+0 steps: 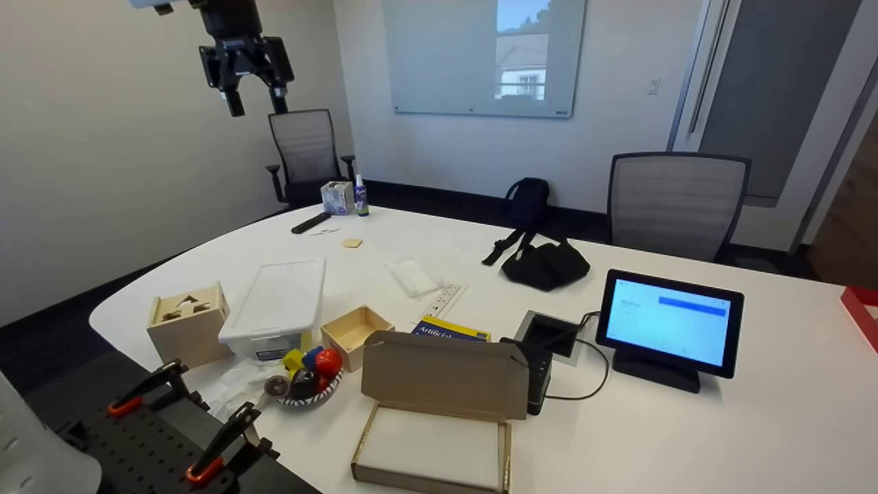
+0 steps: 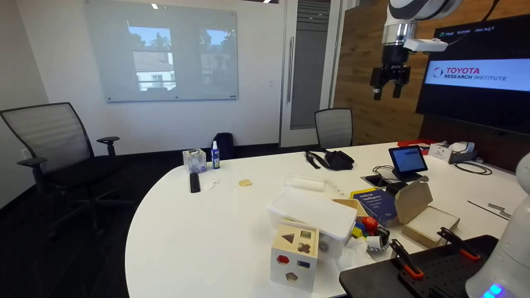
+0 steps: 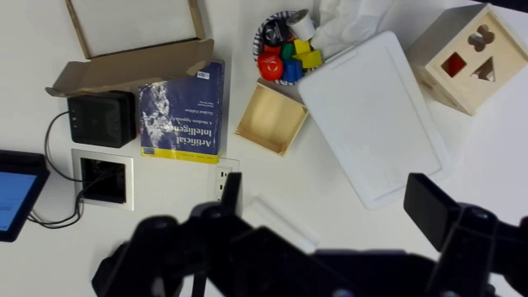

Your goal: Close the cardboard box

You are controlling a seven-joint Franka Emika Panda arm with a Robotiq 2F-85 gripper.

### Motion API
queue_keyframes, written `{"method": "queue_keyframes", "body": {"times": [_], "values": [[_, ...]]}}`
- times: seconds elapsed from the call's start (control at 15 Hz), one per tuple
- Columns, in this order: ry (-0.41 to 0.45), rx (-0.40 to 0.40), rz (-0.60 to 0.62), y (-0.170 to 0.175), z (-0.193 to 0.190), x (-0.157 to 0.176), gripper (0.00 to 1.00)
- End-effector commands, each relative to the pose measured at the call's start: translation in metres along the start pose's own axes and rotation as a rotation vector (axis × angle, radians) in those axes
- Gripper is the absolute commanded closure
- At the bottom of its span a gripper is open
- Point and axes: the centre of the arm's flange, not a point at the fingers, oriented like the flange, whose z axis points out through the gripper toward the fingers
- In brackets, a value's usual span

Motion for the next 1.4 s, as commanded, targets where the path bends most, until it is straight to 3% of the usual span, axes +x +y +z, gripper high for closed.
{"method": "queue_keyframes", "body": {"times": [0.0,0.27,0.53,1.0,1.33], "values": [[0.007,-0.042,-0.036,0.06,0.033,-0.013,0.0],[0.057,-0.036,-0.083,0.13,0.079,-0.006,0.0],[0.09,-0.041,-0.088,0.175,0.136,0.018,0.0],[0.045,-0.007,-0.1,0.205,0.24,0.058,0.0],[-0.043,-0.038,-0.06,0.233,0.293,0.055,0.0]]}}
